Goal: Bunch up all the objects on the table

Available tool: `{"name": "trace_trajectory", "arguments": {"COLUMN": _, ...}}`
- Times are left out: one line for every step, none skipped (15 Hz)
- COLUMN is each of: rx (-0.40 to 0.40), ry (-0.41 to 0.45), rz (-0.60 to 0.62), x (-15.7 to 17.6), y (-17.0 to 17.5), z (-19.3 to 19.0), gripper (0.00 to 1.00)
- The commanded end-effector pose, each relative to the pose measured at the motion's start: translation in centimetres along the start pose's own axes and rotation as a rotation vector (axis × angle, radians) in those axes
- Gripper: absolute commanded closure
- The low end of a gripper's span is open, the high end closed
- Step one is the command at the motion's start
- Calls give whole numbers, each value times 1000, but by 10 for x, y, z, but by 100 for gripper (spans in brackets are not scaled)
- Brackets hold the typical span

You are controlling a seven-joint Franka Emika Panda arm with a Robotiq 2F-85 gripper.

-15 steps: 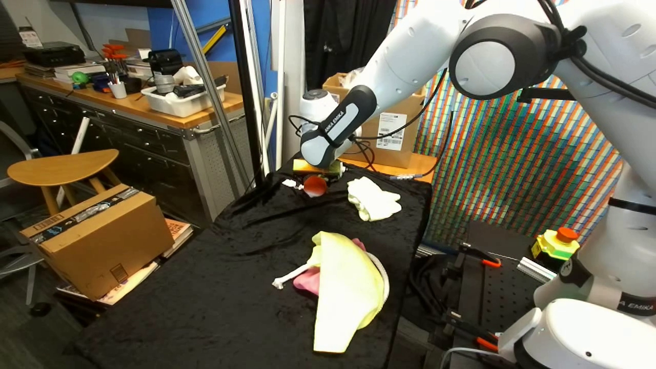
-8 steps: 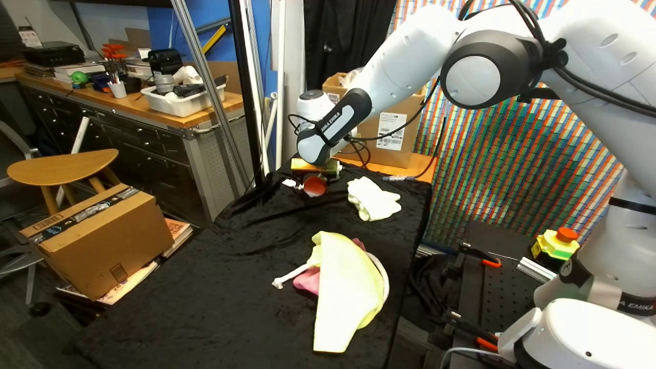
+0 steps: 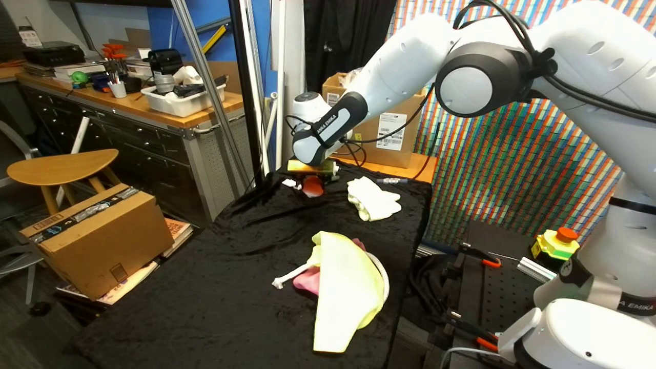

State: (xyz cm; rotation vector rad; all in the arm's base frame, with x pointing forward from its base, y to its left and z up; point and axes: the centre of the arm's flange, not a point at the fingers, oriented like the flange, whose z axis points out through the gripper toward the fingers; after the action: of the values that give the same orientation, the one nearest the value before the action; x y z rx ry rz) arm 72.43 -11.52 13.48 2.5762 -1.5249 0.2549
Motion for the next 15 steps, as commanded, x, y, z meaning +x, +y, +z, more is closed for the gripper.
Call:
{"name": "trace_trajectory", "arguments": {"rx": -2, "ry": 3, "rz": 6, "x": 8, "y": -13, "z": 1, "gripper": 55}}
{"name": "trace_trajectory", "arguments": {"rx": -2, "ry": 4, "rz": 7, "x": 8, "y": -14, "z": 2, "gripper": 61}}
{"name": "trace_trajectory", "arguments": {"rx": -3, "ry": 3, "rz": 7, "x": 8, "y": -13, "z": 1, "gripper": 69}}
{"name": "trace_trajectory", "arguments": {"rx": -5, "ry": 1, "rz": 7, "x": 9, "y": -13, "z": 1, "gripper": 76}}
{"name": "trace_trajectory", "arguments": {"rx": -6, "ry": 1, "rz": 9, "x": 9, "y": -13, "z": 1, "gripper": 82}}
{"name": "trace_trajectory", "arguments": {"rx": -8, "ry": 1, "rz": 10, "x": 9, "y": -13, "z": 0, "gripper": 89}}
{"name": "trace_trajectory", "arguments": {"rx": -8, "ry": -3, "rz": 8, "x": 8, "y": -13, "z": -2, "gripper": 89}}
{"name": "trace_trajectory", "arguments": {"rx": -8, "ry": 0, "rz": 6, "x": 8, "y": -13, "z": -4, "gripper": 92}}
{"name": "trace_trajectory", "arguments": {"rx": -7, "ry": 3, "rz": -3, "x": 5, "y": -12, "z": -9, "gripper": 89}}
{"name": "trace_trajectory", "arguments": {"rx": -5, "ry": 8, "rz": -12, "x": 3, "y": -11, "z": -13, "gripper": 91}}
{"name": "trace_trajectory", "arguments": {"rx": -2, "ry": 13, "rz": -24, "x": 1, "y": -10, "z": -18, "gripper": 91}}
{"name": "trace_trajectory", "arguments": {"rx": -2, "ry": 17, "rz": -42, "x": -3, "y": -9, "z": -24, "gripper": 89}}
{"name": "trace_trajectory", "arguments": {"rx": -1, "ry": 10, "rz": -67, "x": -7, "y": -9, "z": -29, "gripper": 89}}
{"name": "trace_trajectory", "arguments": {"rx": -3, "ry": 5, "rz": -96, "x": -15, "y": -9, "z": -36, "gripper": 90}}
{"name": "trace_trajectory", "arguments": {"rx": 9, "ry": 3, "rz": -129, "x": -22, "y": -10, "z": -43, "gripper": 90}}
